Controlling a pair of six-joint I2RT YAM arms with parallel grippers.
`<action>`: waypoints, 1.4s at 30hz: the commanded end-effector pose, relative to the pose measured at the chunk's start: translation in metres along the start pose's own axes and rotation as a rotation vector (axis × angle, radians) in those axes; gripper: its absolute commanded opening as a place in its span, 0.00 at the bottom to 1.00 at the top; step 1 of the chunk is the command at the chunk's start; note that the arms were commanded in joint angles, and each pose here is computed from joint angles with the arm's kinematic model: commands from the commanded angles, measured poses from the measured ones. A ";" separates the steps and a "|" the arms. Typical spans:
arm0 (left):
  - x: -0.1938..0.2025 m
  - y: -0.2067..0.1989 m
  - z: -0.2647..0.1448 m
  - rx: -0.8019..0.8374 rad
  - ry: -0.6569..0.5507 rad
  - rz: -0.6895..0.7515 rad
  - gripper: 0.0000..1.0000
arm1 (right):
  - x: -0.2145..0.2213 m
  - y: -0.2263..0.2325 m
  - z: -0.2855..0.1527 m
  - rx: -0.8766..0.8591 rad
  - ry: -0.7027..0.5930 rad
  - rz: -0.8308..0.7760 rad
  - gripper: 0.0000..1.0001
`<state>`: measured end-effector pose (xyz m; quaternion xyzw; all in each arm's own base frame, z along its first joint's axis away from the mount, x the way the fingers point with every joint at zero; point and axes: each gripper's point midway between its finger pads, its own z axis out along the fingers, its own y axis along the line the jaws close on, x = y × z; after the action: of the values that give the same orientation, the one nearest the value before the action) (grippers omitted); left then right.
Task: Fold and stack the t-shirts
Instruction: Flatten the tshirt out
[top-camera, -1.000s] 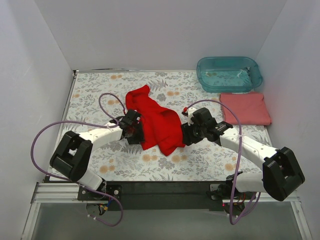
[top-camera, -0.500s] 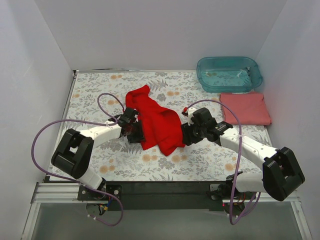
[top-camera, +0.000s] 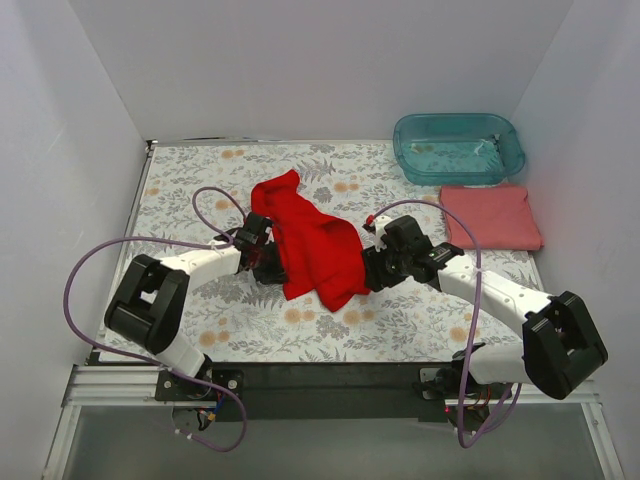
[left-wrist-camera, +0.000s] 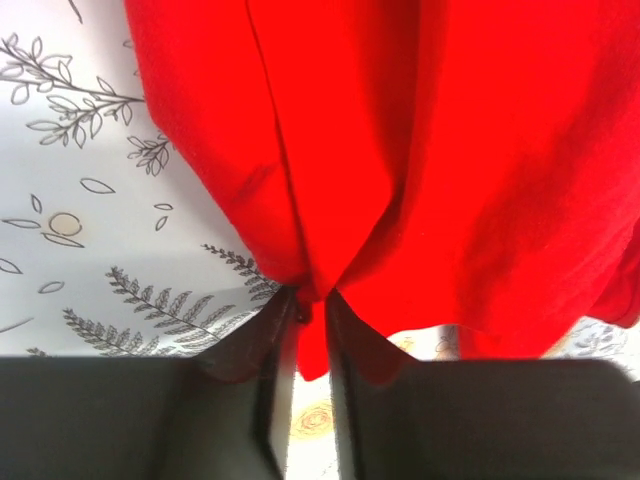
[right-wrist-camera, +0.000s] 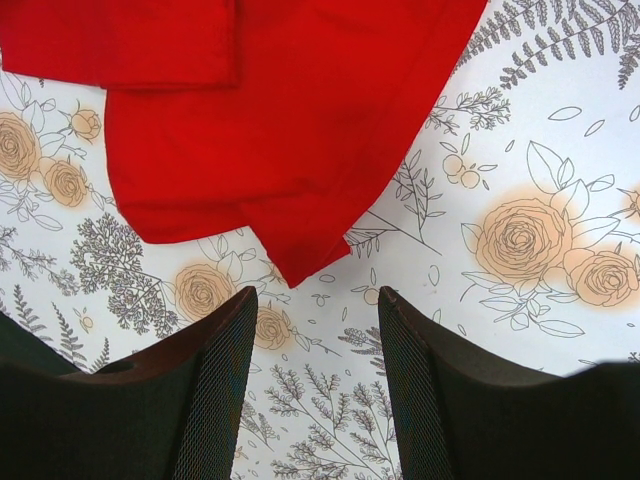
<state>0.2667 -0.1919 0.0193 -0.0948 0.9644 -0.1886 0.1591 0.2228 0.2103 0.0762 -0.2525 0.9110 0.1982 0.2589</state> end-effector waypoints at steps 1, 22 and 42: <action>0.008 0.018 0.001 -0.063 0.009 0.008 0.09 | -0.005 -0.002 0.001 0.009 -0.015 -0.007 0.58; -0.078 0.006 -0.131 -0.030 -0.407 -0.015 0.00 | -0.010 0.016 0.042 -0.231 0.100 0.126 0.55; -0.106 0.010 -0.143 -0.011 -0.460 -0.040 0.00 | -0.014 0.032 0.036 -0.314 0.134 0.135 0.55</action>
<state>0.3091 -0.1106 0.1529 -0.1610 0.9103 -0.1523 0.3496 0.2232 0.2553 0.0388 -0.2157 0.9123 0.3295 0.1119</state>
